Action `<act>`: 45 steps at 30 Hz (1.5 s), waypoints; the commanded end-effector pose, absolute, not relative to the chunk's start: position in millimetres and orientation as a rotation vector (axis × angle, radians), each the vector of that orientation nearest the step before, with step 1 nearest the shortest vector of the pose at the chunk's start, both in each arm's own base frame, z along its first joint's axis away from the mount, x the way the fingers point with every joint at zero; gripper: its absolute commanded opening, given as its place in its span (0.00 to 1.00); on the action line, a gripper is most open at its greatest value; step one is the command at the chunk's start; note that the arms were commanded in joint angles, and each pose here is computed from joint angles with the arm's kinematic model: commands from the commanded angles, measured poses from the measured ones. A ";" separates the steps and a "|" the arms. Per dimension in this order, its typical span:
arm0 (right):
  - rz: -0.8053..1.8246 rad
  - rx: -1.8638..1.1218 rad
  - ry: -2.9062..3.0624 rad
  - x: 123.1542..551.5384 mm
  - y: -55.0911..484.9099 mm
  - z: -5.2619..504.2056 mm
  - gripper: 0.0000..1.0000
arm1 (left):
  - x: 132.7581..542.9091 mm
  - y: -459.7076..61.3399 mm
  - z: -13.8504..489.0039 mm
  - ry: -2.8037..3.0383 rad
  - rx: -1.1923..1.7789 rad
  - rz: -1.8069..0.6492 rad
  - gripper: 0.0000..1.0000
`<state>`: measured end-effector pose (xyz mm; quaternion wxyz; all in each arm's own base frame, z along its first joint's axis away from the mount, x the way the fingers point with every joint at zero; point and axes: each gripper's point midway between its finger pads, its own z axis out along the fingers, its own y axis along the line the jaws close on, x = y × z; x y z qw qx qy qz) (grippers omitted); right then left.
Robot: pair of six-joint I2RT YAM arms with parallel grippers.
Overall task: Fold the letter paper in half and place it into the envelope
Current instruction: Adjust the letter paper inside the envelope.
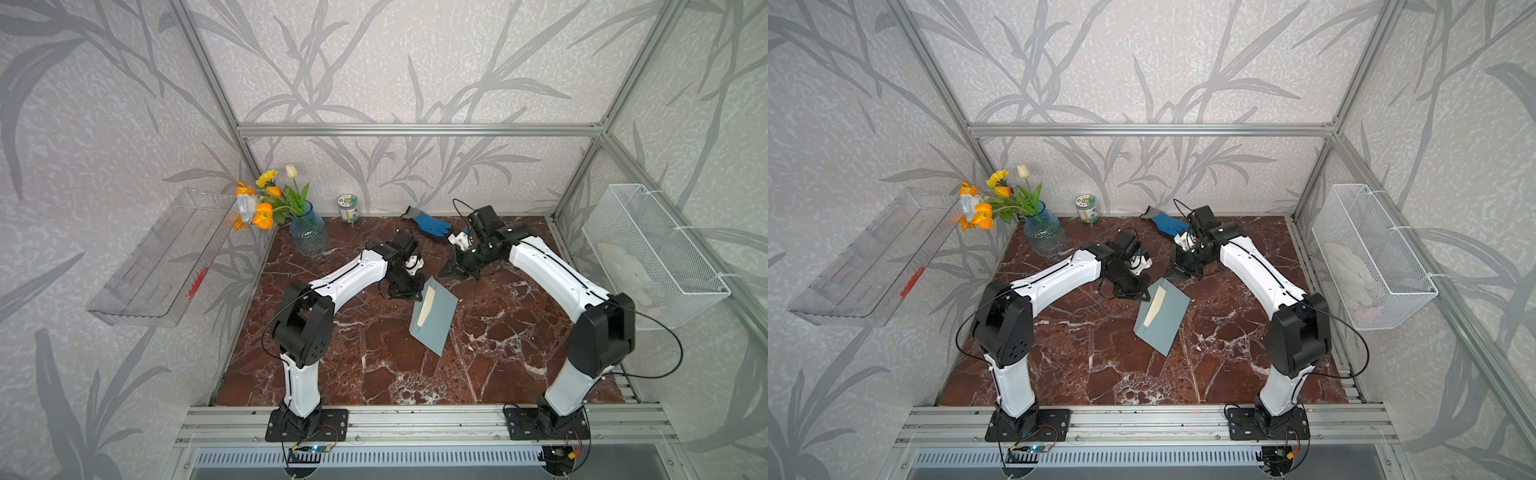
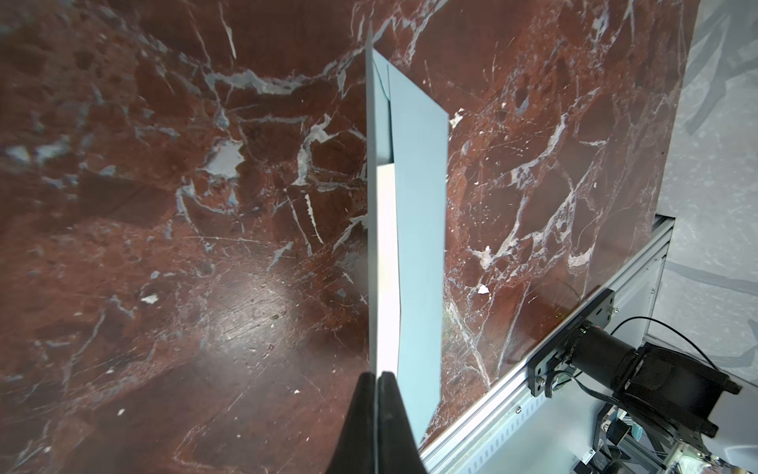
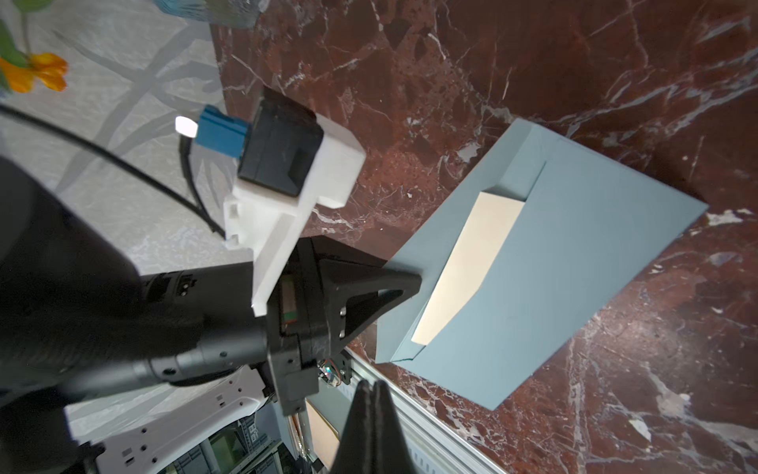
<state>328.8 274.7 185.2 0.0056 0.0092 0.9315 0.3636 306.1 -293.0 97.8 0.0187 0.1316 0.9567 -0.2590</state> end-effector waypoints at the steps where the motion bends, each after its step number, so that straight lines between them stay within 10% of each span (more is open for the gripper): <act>1: 1.046 -0.018 2.964 331.9 285.0 147.5 0.00 | 301.9 -294.7 69.0 2.996 0.414 -0.829 0.00; 45: 0.686 -0.230 3.027 325.8 301.8 39.9 0.00 | 289.2 -281.8 9.9 2.977 0.190 -1.000 0.00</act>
